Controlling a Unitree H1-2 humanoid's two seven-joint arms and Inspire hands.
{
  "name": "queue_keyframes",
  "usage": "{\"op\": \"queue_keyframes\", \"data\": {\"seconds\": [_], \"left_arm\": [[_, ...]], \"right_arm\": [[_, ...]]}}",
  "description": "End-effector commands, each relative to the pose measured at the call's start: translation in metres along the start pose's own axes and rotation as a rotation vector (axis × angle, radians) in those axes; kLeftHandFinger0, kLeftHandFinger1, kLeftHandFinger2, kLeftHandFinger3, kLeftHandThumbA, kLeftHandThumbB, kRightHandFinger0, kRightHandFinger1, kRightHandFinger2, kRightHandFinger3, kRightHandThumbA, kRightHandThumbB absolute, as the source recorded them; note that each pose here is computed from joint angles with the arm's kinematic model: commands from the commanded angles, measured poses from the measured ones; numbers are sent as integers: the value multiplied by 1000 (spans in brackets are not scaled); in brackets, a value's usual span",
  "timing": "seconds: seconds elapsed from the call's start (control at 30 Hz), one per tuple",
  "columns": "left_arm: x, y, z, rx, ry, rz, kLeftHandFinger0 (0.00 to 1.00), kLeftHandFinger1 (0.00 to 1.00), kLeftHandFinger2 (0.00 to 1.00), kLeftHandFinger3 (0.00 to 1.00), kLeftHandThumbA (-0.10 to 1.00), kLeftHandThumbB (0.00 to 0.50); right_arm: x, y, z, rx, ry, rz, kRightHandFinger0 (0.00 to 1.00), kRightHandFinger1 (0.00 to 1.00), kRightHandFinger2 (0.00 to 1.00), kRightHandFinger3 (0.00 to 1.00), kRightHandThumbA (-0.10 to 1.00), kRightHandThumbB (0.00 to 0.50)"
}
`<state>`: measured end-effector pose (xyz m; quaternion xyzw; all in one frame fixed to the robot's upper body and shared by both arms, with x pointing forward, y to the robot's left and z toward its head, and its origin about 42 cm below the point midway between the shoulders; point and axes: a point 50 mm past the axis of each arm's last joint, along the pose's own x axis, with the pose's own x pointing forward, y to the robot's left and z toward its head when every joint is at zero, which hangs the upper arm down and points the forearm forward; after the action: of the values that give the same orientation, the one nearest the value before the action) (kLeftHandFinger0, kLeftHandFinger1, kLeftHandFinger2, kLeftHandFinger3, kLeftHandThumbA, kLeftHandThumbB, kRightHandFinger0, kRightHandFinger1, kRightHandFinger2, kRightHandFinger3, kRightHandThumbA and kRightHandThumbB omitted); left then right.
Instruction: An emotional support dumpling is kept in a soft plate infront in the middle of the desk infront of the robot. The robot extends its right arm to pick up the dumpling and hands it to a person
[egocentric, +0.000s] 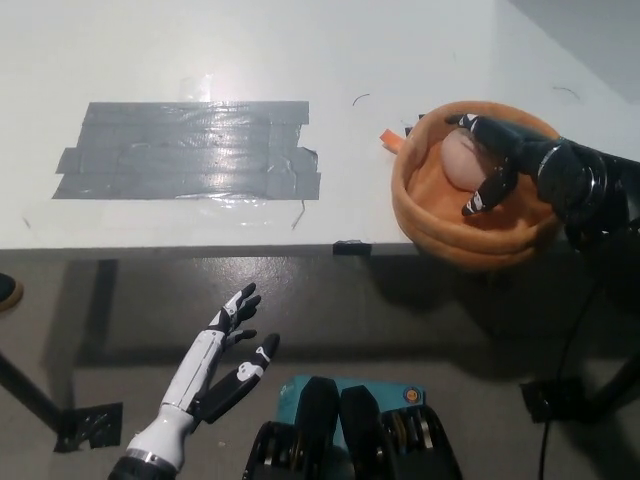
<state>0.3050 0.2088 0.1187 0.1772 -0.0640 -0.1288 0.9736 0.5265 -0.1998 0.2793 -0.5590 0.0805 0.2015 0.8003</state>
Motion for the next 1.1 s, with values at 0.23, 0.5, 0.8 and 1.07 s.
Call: {"op": "queue_keyframes", "data": {"seconds": [0.23, 0.5, 0.8, 1.07], "left_arm": [[6, 9, 13, 31, -76, -1, 891, 968, 992, 1000, 698, 31], [7, 9, 14, 35, -86, 0, 884, 960, 985, 1000, 701, 17], [12, 13, 18, 43, -106, 3, 872, 947, 971, 1000, 697, 13], [16, 16, 25, 52, -117, 2, 861, 937, 965, 1000, 688, 11]], "right_arm": [[6, -24, 0, -47, 58, -15, 1000, 1000, 1000, 1000, 963, 405], [30, -19, 5, -11, 95, 0, 971, 1000, 1000, 1000, 838, 355], [51, 12, -13, -7, 121, -27, 714, 843, 912, 931, 314, 240], [56, 55, -38, 37, 73, -105, 47, 471, 851, 712, -100, 202]]}}
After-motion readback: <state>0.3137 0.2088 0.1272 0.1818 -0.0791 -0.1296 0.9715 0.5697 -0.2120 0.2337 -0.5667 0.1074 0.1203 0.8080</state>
